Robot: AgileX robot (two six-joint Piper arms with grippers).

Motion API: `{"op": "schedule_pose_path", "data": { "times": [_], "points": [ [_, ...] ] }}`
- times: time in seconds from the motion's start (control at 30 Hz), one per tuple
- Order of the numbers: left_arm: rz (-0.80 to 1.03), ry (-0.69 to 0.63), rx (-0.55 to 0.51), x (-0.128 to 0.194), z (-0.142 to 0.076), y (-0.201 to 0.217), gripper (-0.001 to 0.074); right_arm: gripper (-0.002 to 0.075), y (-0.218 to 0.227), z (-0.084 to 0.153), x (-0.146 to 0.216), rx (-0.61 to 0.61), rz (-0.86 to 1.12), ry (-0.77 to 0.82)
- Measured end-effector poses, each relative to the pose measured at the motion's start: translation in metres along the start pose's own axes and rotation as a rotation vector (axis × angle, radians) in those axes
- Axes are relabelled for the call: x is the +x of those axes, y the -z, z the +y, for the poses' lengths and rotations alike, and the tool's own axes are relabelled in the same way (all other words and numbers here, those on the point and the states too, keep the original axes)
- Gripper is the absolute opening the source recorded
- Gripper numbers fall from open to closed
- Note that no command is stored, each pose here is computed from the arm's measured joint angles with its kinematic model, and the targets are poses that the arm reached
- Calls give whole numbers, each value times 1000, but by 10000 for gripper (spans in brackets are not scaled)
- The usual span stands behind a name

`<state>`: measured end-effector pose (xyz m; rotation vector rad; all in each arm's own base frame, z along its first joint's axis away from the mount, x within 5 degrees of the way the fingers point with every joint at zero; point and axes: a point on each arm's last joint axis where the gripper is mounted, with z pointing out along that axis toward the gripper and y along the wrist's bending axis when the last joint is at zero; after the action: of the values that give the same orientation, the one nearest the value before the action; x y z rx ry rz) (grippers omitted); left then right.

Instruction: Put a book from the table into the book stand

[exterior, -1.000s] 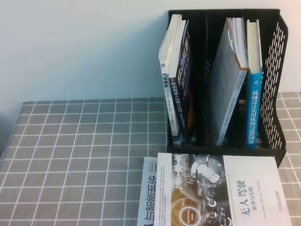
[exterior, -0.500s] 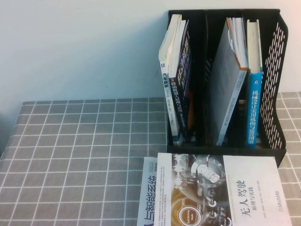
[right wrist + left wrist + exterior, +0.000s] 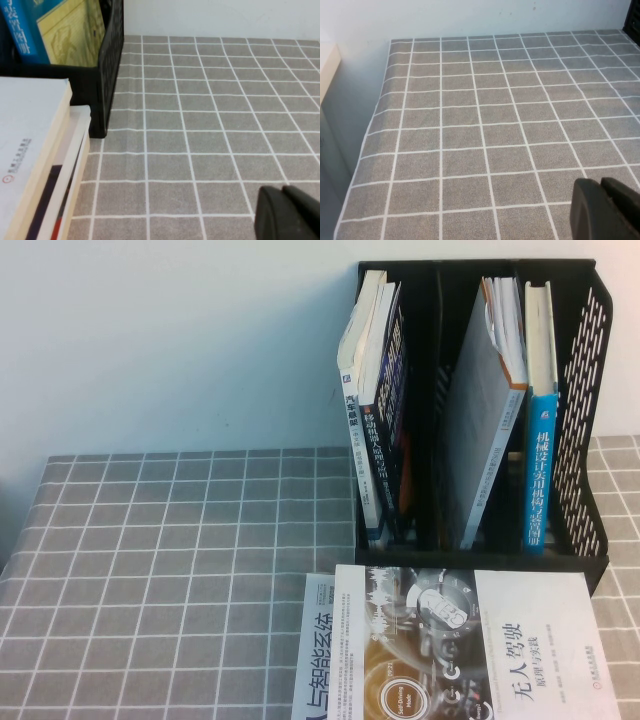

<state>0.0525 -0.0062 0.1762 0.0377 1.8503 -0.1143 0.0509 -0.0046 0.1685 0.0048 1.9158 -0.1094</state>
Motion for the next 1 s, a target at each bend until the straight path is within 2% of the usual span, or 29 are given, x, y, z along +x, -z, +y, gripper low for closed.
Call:
{"op": "schedule_pose_path", "data": {
  "times": [0.63, 0.73, 1.0],
  "points": [
    [-40, -7, 0, -3, 0, 0, -3, -3, 0, 0, -2, 1, -21, 0],
    [-121, -29, -6, -9, 0, 0, -4, -3, 0, 0, -8, -1, -102, -17],
    [-577, -122, -22, -48, -1, 14, -3, -3, 9, -2, -40, 22, -467, -20]
  ]
}}
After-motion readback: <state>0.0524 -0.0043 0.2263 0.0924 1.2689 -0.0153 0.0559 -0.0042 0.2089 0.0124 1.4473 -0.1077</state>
